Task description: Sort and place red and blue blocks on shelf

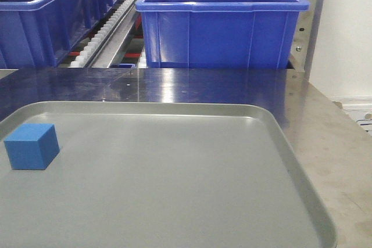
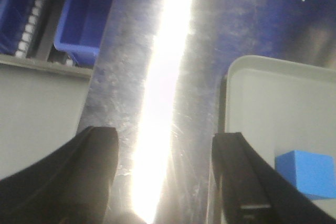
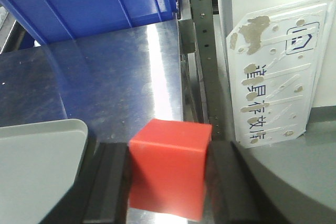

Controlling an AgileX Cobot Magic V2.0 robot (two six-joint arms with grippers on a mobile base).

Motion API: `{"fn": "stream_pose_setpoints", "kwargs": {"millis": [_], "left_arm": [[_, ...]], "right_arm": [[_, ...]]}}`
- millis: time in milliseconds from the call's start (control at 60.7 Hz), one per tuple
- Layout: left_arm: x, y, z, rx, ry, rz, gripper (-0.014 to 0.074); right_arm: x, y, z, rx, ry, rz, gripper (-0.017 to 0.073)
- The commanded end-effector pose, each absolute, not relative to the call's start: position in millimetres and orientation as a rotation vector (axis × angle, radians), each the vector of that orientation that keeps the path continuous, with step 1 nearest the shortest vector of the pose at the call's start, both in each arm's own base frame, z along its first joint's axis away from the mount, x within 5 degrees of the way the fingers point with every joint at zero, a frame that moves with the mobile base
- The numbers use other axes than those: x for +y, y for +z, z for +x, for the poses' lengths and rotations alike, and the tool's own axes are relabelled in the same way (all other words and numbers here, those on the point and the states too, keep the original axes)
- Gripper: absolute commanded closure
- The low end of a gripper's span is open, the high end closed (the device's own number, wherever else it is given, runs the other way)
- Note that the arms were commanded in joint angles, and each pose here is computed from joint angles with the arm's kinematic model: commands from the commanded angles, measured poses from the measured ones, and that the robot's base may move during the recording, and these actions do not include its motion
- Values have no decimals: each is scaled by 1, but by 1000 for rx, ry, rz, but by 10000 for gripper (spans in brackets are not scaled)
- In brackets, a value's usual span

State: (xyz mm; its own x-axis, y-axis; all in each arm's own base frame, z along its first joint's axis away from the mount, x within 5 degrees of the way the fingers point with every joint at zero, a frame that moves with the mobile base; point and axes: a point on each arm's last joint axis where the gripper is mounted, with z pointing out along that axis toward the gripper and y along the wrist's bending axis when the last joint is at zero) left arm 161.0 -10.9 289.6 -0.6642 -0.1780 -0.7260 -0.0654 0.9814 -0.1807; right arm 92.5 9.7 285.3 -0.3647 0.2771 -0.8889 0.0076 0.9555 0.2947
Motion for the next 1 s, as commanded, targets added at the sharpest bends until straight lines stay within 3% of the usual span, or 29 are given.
{"fn": "stream_pose_setpoints", "kwargs": {"millis": [0,329,988], "left_arm": [[-14,310,175,2259,-215,-165,126],[-25,325,201,2328,-263,-121,126],[-88,296,226,2480,-412,112,126]], "right_arm": [[9,302,95,1816,279,193,510],[9,302,95,1816,279,193,510],[9,302,95,1816,279,193,510]]}}
